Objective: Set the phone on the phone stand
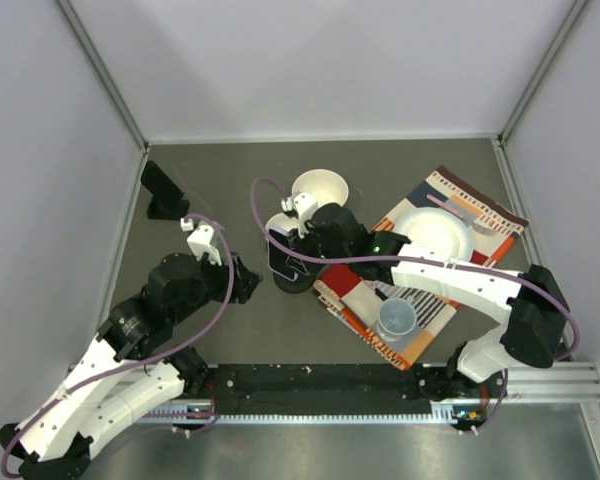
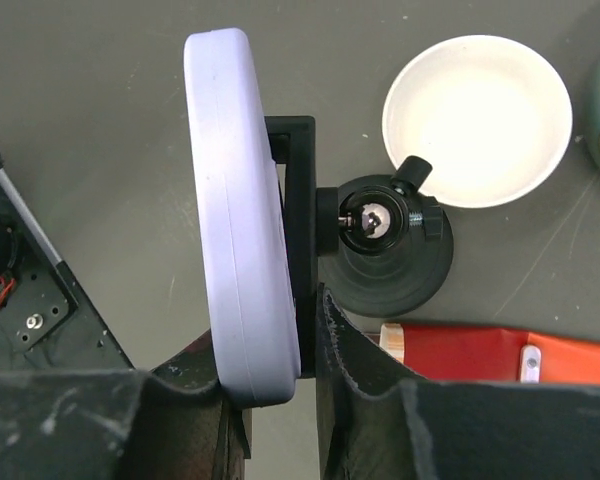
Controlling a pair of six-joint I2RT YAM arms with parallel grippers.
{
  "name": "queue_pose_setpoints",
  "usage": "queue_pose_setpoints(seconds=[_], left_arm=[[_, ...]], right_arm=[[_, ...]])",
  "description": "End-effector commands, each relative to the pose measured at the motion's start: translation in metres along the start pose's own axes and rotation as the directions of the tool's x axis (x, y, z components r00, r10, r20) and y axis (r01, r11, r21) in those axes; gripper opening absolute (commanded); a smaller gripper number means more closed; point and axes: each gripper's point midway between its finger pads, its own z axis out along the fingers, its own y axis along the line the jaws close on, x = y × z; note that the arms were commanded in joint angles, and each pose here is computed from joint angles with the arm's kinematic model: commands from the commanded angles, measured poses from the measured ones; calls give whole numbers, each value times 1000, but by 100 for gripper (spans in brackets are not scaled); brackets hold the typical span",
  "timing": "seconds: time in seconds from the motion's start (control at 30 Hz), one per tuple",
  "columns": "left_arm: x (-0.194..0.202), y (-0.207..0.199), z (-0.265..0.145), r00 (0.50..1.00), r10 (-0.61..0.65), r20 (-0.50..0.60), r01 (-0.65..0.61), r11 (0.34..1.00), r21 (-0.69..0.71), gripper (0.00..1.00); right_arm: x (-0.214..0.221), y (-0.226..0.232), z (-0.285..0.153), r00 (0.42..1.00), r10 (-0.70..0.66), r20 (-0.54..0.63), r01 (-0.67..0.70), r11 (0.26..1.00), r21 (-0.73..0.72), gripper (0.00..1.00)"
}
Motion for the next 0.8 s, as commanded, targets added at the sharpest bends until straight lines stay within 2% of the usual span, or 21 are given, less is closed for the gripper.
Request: queue_pose_setpoints(seconds=[0.0, 0.03, 0.13, 0.23, 0.27, 0.3, 0.37, 0.47, 0.6, 0.7, 0.73, 0.77], left_arm=[[-22, -22, -9, 997, 28, 77, -37, 993, 114, 65], [-23, -24, -10, 996, 41, 83, -51, 991, 125, 66], [-22, -32, -13, 994, 70, 79, -82, 982, 170, 69], [-18, -33, -13, 992, 112, 61, -122, 975, 184, 72], [-16, -33, -13, 991, 124, 52, -132, 973, 189, 72], [-13, -33, -11, 990, 138, 40, -143, 971, 192, 72], [-5, -38, -9, 982, 189, 14, -187, 952, 241, 71], [-1, -35, -5, 977, 213, -2, -207, 950, 232, 70], [11, -45, -2, 974, 222, -40, -200, 931, 306, 70], [30, -47, 10, 968, 218, -125, -165, 927, 338, 67], [35, -48, 12, 966, 218, -141, -158, 924, 348, 65], [38, -48, 14, 963, 221, -152, -155, 922, 355, 58]], right_arm=[[-30, 33, -21, 985, -83, 149, 117, 965, -236, 0], [-29, 47, -29, 977, -122, 176, 177, 924, -340, 0], [-25, 62, -43, 950, -213, 230, 296, 849, -437, 0], [-21, 68, -54, 938, -239, 250, 339, 776, -531, 0], [-17, 76, -61, 936, -240, 257, 349, 725, -594, 0], [-14, 71, -61, 940, -239, 245, 341, 715, -610, 0], [-7, 75, -64, 932, -263, 250, 362, 649, -669, 0], [-8, 76, -69, 934, -259, 246, 355, 600, -716, 0], [-13, 79, -70, 938, -243, 249, 345, 566, -749, 0], [-10, 78, -66, 939, -245, 243, 342, 561, -754, 0], [-11, 76, -65, 938, -245, 245, 344, 563, -752, 0], [-10, 75, -64, 939, -244, 243, 341, 564, -752, 0]])
